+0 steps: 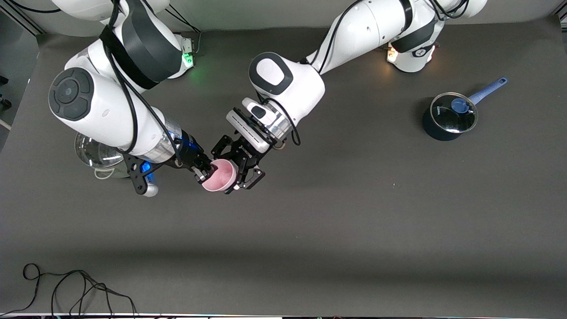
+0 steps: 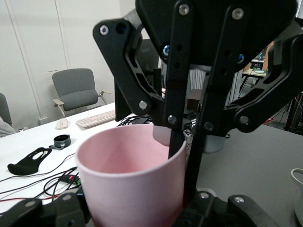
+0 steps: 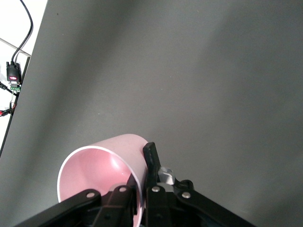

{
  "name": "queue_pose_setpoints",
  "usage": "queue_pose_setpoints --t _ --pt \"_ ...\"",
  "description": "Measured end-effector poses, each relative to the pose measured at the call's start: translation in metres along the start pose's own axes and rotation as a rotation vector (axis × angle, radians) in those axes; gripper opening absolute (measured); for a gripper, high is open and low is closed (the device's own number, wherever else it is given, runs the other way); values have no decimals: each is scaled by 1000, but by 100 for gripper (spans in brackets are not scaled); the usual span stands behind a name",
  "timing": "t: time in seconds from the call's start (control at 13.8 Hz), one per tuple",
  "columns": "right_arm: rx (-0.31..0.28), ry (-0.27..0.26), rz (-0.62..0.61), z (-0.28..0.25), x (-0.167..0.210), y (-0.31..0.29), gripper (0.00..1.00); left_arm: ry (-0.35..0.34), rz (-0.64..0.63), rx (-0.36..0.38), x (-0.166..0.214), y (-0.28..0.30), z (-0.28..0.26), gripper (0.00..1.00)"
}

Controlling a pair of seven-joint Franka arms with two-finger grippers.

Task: Transfer pink cup from left to right arm
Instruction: 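Open the left gripper and withdraw it while the right gripper holds the cup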

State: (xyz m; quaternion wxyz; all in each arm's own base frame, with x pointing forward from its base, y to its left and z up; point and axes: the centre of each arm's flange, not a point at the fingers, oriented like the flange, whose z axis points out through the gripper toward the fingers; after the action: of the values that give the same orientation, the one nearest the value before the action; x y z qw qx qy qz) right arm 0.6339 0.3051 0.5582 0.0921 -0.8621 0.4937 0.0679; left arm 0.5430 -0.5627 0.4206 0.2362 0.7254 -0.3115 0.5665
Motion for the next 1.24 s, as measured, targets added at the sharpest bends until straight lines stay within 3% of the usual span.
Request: queue_pose_setpoints --t 0.29,0.73,0.87,1.02,1.24 --pt "22 -2 -5 -5 -4 -2 4 27 88 33 7 -14 2 100" --pt "28 6 -8 -7 -3 -3 4 30 79 30 8 -16 2 100" --pt "45 20 -39 -9 3 -4 4 29 92 -1 10 -24 3 100" --pt "68 72 -79 -13 20 -6 4 16 106 -66 9 -45 6 100" --pt "36 150 -105 -20 66 3 4 -5 113 -87 10 -120 -4 100"
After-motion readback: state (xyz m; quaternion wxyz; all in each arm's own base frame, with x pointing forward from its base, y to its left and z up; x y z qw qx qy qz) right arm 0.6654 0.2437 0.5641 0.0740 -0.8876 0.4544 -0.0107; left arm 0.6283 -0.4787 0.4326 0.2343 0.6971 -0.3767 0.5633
